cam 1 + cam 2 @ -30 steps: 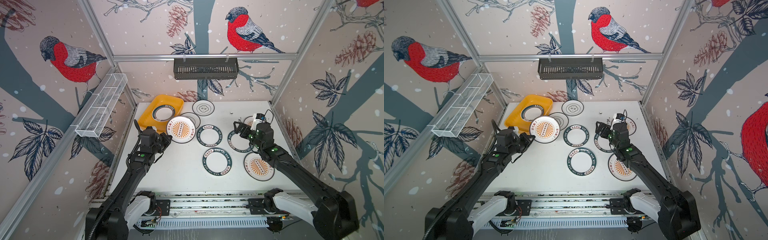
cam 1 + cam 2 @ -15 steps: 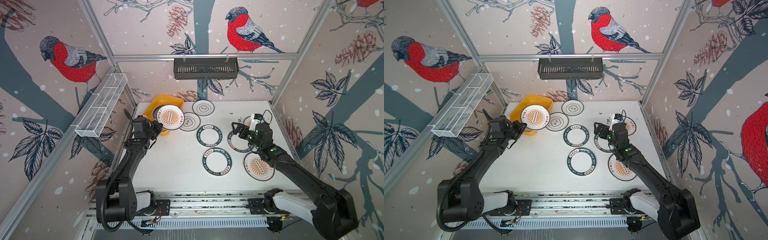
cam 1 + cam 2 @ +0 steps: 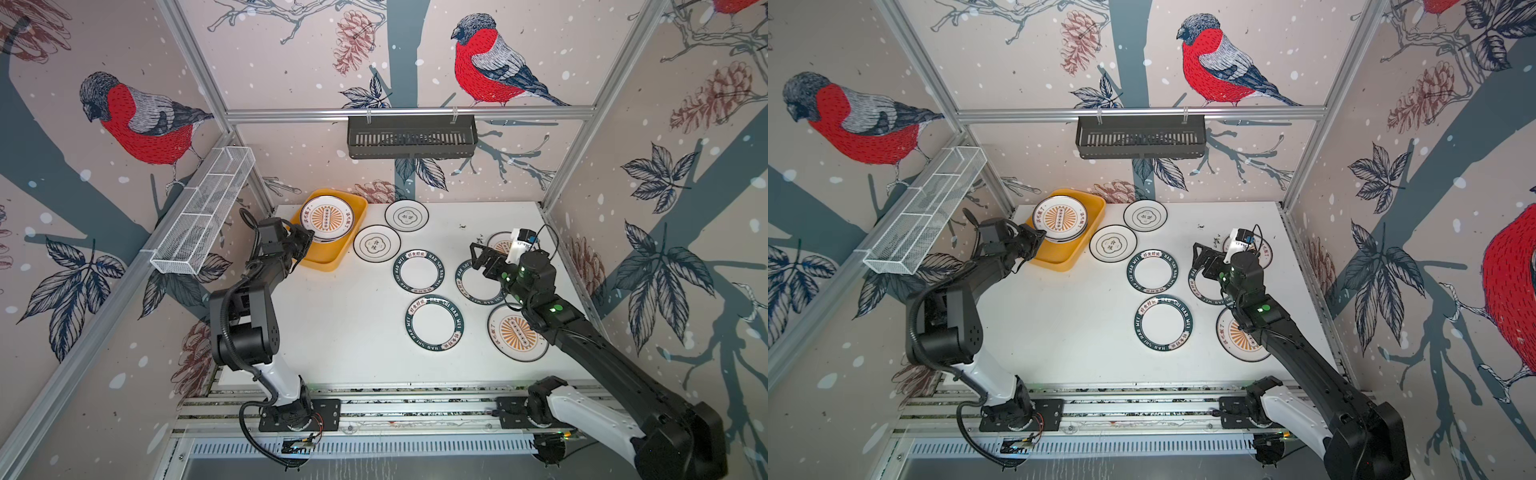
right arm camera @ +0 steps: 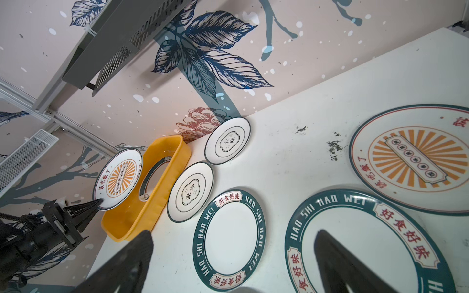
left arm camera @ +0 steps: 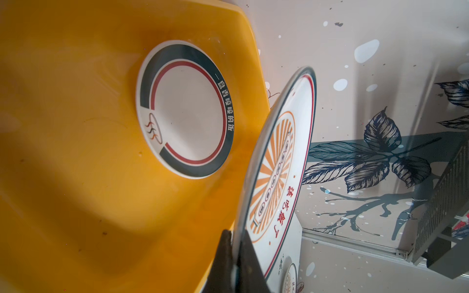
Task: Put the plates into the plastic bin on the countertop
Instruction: 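Carry the orange sunburst plate upright to the yellow bin with the left gripper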
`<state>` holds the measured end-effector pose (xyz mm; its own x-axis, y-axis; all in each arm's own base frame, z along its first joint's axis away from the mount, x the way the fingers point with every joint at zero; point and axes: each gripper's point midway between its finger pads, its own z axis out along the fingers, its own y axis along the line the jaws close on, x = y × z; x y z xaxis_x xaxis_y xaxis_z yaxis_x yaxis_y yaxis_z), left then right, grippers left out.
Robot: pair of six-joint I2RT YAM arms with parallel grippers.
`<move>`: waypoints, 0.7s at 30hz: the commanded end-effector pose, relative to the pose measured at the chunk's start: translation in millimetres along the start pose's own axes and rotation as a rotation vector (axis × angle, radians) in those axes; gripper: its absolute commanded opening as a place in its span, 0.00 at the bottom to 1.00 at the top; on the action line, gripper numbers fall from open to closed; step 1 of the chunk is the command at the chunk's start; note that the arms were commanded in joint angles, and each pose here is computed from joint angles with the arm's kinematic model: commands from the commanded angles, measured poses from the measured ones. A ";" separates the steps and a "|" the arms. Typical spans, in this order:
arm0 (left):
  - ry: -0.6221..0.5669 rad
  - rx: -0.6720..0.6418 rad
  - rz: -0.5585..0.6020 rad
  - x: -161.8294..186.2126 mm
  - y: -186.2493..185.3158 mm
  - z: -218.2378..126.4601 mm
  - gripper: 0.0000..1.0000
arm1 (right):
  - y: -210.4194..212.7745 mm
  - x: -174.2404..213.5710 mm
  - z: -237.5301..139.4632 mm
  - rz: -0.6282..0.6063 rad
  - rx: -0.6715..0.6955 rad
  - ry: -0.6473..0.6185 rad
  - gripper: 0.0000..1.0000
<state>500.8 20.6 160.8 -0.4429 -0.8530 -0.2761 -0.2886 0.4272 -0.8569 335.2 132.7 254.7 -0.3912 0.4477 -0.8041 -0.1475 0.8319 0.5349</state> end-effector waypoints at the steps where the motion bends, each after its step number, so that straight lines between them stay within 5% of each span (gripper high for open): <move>1: -0.014 0.073 -0.001 -12.9 -11.8 15.5 0.00 | -0.4 -6.9 -4.6 0.002 0.026 -0.030 1.00; 21: -0.016 -0.009 -0.079 -29.6 34.9 74.5 0.00 | 19.1 -2.6 -13.0 -0.004 0.040 -0.073 1.00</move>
<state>557.4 32.0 100.0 -0.4263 -0.8877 -0.1740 -0.3621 0.3437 -0.8665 318.8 146.1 264.8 -0.3461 0.4440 -0.8265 -0.1312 0.8494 0.5112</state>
